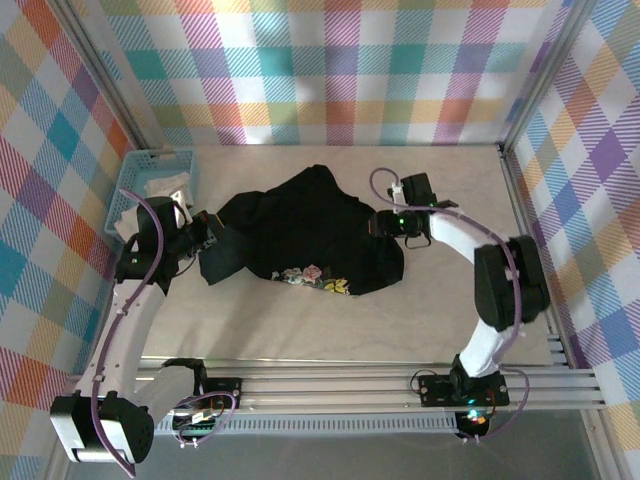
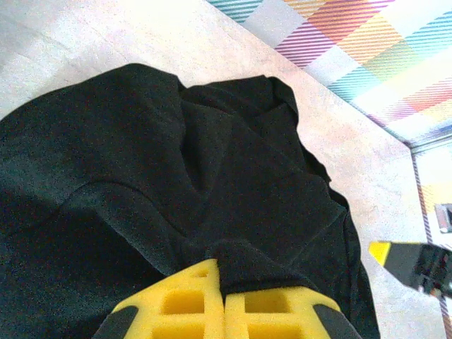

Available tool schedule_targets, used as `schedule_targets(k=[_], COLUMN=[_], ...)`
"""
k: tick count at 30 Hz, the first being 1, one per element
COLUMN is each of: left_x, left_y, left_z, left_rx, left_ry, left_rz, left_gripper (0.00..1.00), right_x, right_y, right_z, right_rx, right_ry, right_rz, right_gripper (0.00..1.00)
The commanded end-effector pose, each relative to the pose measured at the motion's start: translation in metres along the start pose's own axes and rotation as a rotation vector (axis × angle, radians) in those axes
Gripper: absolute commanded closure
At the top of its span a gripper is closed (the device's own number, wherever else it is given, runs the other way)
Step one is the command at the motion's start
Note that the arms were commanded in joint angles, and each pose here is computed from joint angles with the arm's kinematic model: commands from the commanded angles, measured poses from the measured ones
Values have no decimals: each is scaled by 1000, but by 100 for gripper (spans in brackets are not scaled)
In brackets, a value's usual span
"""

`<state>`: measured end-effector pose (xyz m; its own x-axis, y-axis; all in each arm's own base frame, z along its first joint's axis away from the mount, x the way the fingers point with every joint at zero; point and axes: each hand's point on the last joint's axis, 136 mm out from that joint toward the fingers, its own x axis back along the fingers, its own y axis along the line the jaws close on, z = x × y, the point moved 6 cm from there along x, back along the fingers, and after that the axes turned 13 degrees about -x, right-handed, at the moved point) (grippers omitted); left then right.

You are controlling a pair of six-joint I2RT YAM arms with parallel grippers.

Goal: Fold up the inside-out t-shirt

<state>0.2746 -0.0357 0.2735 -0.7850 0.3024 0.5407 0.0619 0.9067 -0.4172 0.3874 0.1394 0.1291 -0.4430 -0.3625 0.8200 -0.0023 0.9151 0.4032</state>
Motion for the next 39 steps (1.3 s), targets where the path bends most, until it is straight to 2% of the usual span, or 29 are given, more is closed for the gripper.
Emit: schedule_targets(k=[1,3,7,10,13,18,21,25,28,31,35,39], left_x=[2,2,2,3,6,25,40,62,70,67,49,33], left_y=[-3,-4,-4,-5,-4,-8,-11,-4,6,14,27,37], left_z=[-5,-5,-5,-5,-10,-34,-55,-78,-85,-80,-54,-26], left_rx=[-22,-22,-25,-25,-25,-37,-39,-13,6,4,17,30], left_ry=[-26,-26,-25,-26,-39,-114,-182,-276,-314,-294,-218,-119], left_rz=[31,36,36,39,14,-40,-63,-115,-152,-190,-209,-198], left_gripper=[100,100,100,100,100,100,100,100,100,100,100,100], right_x=[-15,-25,-42,-43,-20,69,116,150,158,151,121,96], right_y=[-3,-5,-2,-2,-1,5,15,18,16,13,1,-9], right_z=[-15,-22,-31,-35,-45,-45,-19,24,49,70,99,129], right_rx=[20,-5,-36,-29,-22,-29,-17,-21,-43,-95,-213,-287], right_ry=[30,47,85,88,36,-113,-151,-149,-129,-64,65,174], right_rz=[11,-19,-87,-88,-98,-219,-319,-391,-426,-473,-492,-453], right_gripper=[39,44,62,81,100,100,100,100,100,100,100,92])
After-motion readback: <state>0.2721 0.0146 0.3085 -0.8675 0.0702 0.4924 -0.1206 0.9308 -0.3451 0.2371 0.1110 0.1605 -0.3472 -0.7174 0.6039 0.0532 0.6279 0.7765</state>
